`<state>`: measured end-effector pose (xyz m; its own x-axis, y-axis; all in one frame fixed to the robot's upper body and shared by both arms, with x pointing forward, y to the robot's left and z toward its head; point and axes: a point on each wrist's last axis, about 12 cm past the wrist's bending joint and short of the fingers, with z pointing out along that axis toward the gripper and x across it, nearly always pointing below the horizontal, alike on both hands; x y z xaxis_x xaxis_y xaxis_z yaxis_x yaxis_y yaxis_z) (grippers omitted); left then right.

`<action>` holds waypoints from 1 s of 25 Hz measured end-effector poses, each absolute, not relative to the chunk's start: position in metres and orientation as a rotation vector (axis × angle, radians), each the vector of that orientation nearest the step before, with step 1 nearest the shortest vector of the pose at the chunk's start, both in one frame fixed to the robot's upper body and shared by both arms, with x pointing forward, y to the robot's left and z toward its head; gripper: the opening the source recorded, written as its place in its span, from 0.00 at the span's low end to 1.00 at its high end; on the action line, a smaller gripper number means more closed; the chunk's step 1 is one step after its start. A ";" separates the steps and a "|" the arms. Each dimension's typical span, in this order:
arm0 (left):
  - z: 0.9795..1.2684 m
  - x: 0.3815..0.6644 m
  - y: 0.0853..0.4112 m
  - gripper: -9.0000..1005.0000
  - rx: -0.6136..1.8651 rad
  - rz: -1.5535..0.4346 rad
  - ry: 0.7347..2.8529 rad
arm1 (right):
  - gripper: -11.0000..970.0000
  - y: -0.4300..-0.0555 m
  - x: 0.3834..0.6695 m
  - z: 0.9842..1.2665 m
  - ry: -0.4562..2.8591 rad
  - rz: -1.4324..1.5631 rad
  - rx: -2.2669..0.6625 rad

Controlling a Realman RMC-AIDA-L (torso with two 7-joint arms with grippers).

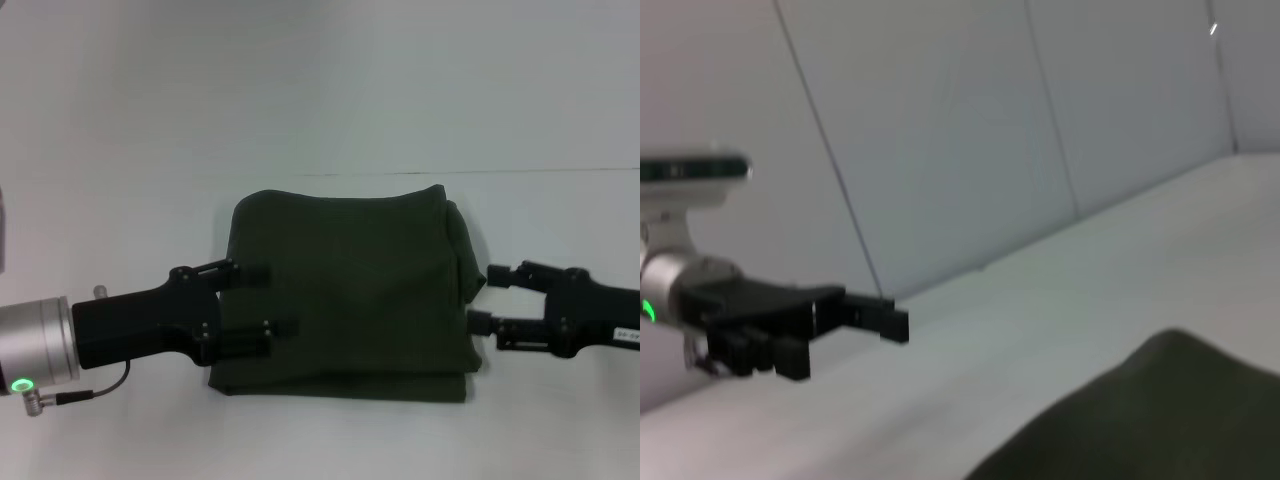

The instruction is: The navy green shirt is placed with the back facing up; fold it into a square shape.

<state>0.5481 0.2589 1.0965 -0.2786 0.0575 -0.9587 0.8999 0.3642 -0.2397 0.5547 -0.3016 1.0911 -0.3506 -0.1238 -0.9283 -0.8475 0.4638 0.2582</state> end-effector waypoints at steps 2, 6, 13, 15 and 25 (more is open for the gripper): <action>1.096 0.548 0.258 0.84 0.881 -1.064 1.636 | 0.96 -0.296 0.556 1.089 1.782 0.969 -0.847; 1.096 0.548 0.258 0.84 0.884 -1.065 1.635 | 0.96 -0.292 0.558 1.090 1.778 0.966 -0.856; 1.097 0.547 0.258 0.84 0.890 -1.068 1.634 | 0.96 -0.290 0.561 1.091 1.776 0.955 -0.866; 1.097 0.547 0.258 0.84 0.899 -1.071 1.635 | 0.96 -0.289 0.561 1.091 1.775 0.955 -0.869; 1.096 0.547 0.258 0.84 0.914 -1.067 1.647 | 0.96 -0.288 0.563 1.092 1.777 0.955 -0.884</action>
<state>0.5469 0.2581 1.0960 -0.2819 0.0927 -0.9550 0.9093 0.3432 -0.2351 0.5625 -0.2878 1.0918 -0.3344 -0.1649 -0.9279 -0.8650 0.4445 0.2327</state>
